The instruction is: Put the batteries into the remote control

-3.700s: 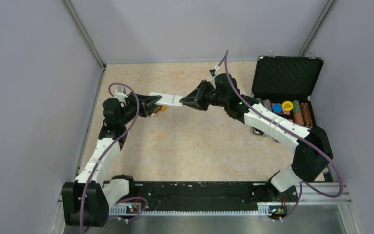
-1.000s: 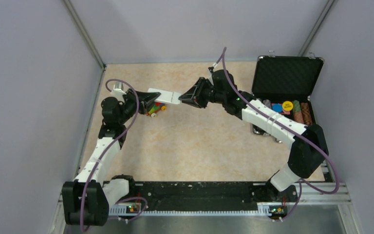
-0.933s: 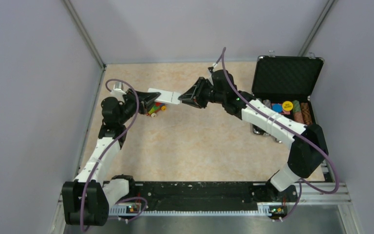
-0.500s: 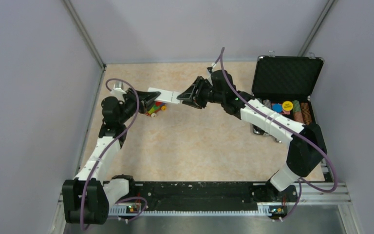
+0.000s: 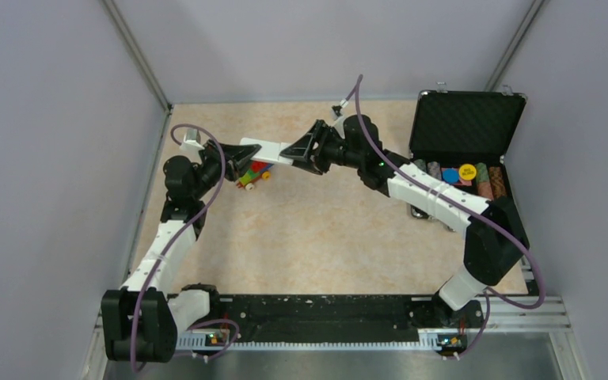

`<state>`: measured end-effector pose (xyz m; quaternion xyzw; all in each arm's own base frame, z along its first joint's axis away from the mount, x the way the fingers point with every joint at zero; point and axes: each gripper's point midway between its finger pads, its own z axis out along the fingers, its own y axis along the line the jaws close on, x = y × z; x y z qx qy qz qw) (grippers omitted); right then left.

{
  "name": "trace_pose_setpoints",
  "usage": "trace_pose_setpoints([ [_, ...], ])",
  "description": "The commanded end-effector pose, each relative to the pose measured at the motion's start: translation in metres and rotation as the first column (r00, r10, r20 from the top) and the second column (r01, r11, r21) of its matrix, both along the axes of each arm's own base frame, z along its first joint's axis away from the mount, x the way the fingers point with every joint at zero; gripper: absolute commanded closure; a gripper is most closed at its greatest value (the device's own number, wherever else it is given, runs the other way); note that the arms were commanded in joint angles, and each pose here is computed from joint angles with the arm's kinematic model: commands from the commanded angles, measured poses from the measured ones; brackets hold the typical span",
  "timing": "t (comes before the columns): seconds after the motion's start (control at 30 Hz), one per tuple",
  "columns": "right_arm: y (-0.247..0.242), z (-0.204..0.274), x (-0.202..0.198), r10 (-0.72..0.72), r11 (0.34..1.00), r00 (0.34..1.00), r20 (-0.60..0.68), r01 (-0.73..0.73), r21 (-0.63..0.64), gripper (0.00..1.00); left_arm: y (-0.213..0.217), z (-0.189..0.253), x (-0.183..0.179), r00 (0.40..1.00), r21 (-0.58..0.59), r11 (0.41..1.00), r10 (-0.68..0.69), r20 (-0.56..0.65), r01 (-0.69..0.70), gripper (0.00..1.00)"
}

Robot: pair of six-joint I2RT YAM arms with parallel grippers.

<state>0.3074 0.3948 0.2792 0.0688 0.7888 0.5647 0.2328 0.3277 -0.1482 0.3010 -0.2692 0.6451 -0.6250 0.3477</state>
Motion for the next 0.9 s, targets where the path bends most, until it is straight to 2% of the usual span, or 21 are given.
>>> trace_pose_setpoints([
  [0.0, 0.009, -0.008, -0.008, 0.036, 0.999, 0.999, 0.008, -0.036, 0.017, 0.51, -0.008, 0.061, -0.015, 0.981, -0.045, 0.997, -0.057, 0.185, 0.066, 1.0],
  [0.2, 0.001, -0.008, -0.011, 0.016, 0.999, 1.0, 0.002, -0.016, 0.033, 0.67, -0.006, 0.062, -0.015, 0.981, -0.049, 0.997, -0.041, 0.19, 0.052, 1.0],
  [0.57, -0.01, 0.001, -0.013, -0.05, 0.993, 0.997, -0.062, 0.056, 0.101, 0.73, -0.003, 0.065, -0.014, 0.966, -0.023, 1.0, -0.011, 0.26, 0.017, 1.0],
  [0.87, -0.006, 0.002, -0.012, -0.033, 0.994, 0.997, -0.068, 0.04, 0.105, 0.75, -0.002, 0.075, -0.02, 0.946, -0.032, 0.999, -0.008, 0.324, 0.019, 1.0],
])
